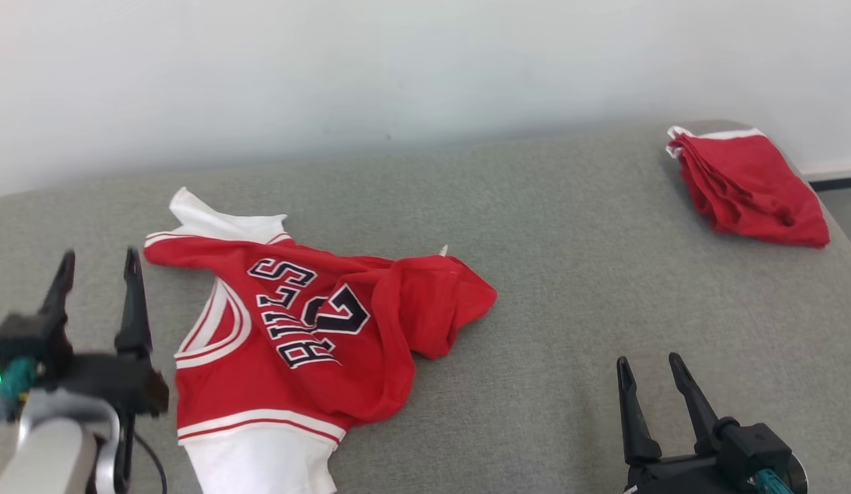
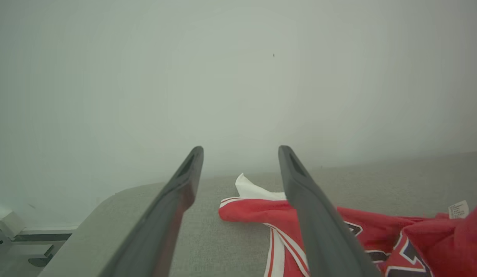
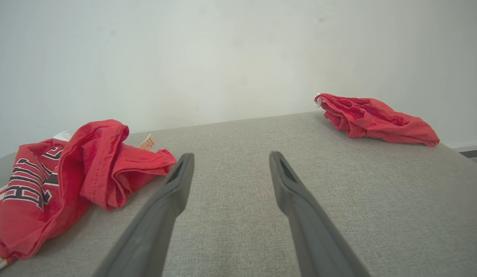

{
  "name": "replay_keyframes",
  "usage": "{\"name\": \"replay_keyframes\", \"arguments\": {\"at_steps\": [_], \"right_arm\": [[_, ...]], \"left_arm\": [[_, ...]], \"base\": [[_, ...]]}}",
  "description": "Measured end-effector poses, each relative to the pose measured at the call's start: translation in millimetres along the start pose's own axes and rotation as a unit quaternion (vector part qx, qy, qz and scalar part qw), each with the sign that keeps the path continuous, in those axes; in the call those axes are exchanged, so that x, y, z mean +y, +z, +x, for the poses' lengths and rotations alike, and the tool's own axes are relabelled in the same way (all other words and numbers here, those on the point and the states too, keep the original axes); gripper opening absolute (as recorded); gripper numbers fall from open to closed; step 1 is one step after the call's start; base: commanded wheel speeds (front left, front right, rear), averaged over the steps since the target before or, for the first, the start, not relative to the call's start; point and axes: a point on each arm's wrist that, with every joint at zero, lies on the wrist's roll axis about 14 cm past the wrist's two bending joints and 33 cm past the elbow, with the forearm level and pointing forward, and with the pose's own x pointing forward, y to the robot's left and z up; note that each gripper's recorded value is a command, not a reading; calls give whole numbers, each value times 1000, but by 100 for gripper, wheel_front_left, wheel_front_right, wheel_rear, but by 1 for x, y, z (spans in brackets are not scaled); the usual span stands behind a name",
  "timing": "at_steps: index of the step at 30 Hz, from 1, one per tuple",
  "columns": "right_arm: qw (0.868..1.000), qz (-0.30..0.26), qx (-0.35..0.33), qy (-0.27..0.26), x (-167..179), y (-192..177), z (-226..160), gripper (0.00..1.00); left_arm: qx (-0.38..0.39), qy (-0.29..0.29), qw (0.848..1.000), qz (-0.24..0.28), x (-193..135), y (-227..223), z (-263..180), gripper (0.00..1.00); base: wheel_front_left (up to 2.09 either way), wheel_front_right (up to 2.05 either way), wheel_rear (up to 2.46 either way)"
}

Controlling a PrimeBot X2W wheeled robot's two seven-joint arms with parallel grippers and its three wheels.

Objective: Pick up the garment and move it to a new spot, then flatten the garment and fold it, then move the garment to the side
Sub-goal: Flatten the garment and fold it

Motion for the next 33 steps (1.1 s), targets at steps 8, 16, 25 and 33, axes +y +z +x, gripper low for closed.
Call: {"name": "replay_keyframes", "arguments": {"at_steps": [8, 16, 25, 33], "right_arm": [[1000, 3, -8, 27, 17, 5, -1, 100], [999, 3, -13, 45, 29, 7, 1, 100], [998, 5, -11, 60, 38, 7, 3, 100], [998, 8, -2, 68, 44, 1, 5, 100]], "left_arm": [[10, 28, 1000, 3, 11, -9, -67, 100], [-4, 26, 1000, -4, 8, -2, -111, 100], [12, 60, 998, -4, 18, -14, -142, 100], [66, 69, 995, -40, 5, -51, -164, 100]], "base": [[0, 0, 0], [0, 0, 0], [0, 0, 0], [0, 0, 0]]}}
